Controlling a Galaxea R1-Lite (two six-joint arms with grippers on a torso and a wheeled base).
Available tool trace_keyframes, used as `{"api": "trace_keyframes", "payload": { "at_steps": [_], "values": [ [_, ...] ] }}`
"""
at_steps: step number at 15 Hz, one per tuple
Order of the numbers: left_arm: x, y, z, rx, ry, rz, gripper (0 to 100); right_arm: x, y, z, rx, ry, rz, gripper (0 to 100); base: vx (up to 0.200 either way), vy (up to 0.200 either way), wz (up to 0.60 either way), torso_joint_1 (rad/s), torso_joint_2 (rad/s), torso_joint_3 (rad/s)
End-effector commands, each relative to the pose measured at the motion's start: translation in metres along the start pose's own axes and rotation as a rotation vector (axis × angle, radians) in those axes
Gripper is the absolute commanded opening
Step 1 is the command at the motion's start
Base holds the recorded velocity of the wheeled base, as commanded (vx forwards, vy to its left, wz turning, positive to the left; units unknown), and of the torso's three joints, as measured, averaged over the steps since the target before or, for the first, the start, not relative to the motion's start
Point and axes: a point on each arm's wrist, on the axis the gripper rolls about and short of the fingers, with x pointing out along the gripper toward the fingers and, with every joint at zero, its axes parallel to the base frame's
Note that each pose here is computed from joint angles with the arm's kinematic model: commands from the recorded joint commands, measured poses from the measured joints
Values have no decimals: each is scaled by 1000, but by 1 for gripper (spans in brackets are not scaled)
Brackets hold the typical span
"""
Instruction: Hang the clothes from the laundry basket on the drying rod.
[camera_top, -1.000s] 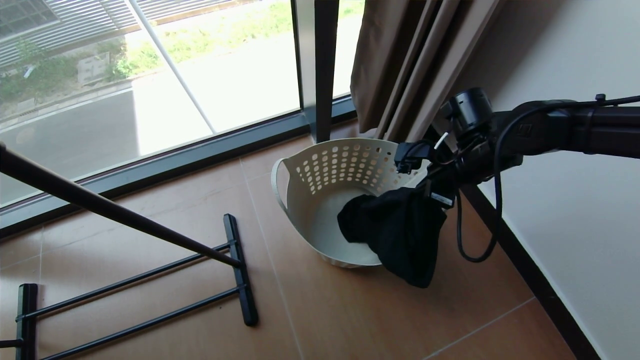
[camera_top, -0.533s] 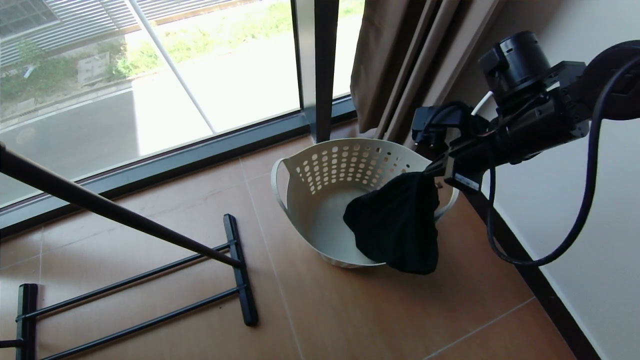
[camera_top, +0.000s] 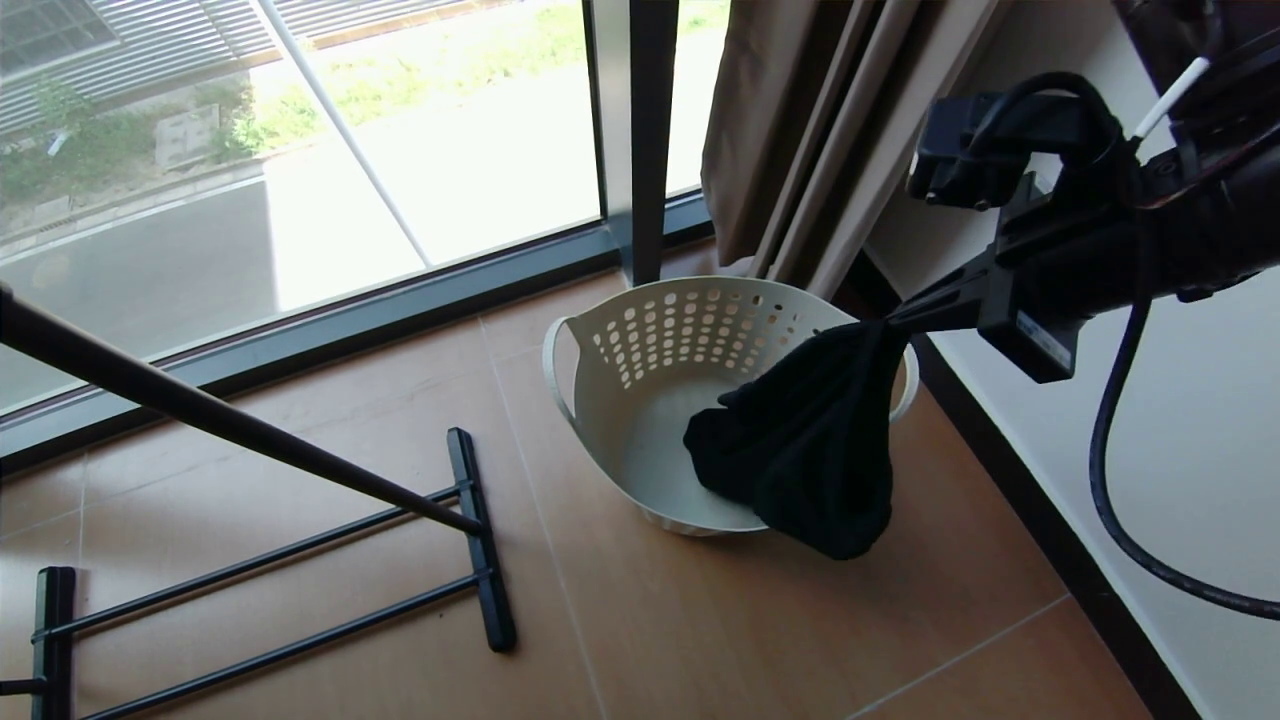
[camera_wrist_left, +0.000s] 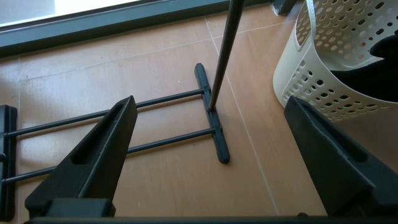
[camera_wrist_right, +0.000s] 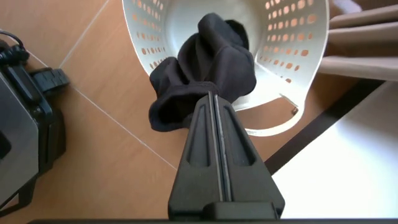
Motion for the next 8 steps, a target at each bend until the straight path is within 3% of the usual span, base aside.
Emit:
{"api": "trace_keyframes", "payload": {
  "at_steps": [1, 8],
  "values": [
    [0, 0, 0, 0, 1, -1, 100, -33, 5, 1, -5, -67, -37, 0, 0, 0, 0, 0, 0, 0],
    [0, 0, 0, 0, 1, 0, 100, -80, 21, 3, 40, -177, -73, 0, 0, 0, 0, 0, 0, 0]
  ]
}}
